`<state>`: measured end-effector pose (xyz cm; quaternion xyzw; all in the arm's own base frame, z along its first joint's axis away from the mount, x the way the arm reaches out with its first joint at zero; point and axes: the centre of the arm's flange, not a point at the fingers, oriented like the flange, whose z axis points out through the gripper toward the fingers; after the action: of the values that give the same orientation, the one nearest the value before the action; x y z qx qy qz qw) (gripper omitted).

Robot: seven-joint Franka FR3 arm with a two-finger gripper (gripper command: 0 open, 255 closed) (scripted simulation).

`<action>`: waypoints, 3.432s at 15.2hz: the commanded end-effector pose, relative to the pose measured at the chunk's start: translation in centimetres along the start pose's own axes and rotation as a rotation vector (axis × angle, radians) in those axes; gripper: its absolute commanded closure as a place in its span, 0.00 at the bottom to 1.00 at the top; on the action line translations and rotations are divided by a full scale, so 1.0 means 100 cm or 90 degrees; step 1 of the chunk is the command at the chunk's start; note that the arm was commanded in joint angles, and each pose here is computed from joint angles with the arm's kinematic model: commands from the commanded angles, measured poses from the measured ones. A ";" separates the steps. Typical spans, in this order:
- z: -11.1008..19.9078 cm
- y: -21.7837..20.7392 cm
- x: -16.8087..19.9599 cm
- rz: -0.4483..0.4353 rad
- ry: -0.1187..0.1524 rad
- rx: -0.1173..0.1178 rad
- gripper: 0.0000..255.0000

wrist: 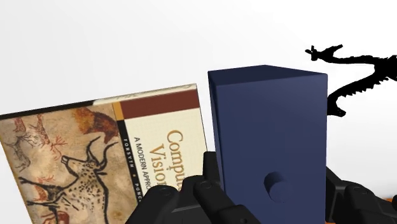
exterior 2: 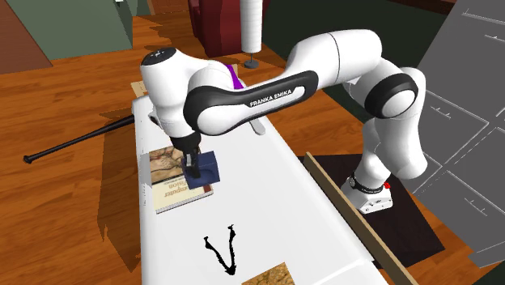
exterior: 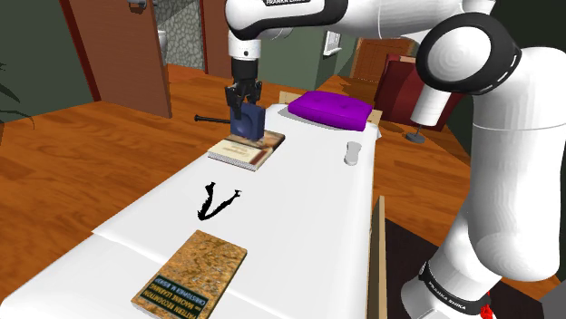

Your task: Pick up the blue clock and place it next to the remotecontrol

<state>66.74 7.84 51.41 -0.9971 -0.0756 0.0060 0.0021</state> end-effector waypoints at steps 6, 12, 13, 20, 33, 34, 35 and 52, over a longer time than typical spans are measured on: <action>-0.011 0.064 -0.014 0.000 0.000 0.000 1.00; -0.012 0.142 -0.030 0.000 0.000 0.000 1.00; -0.012 0.155 -0.032 0.000 0.000 0.000 1.00; -0.012 0.245 -0.051 0.000 0.000 0.000 1.00; 0.008 0.354 -0.073 0.000 0.000 0.000 1.00; 0.013 0.354 -0.073 0.000 0.000 0.000 1.00; 0.018 0.354 -0.073 0.000 0.000 0.000 1.00; 0.108 0.355 -0.072 0.000 0.000 0.000 1.00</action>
<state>64.86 -28.27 41.10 -0.9971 -0.0755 0.0065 0.0023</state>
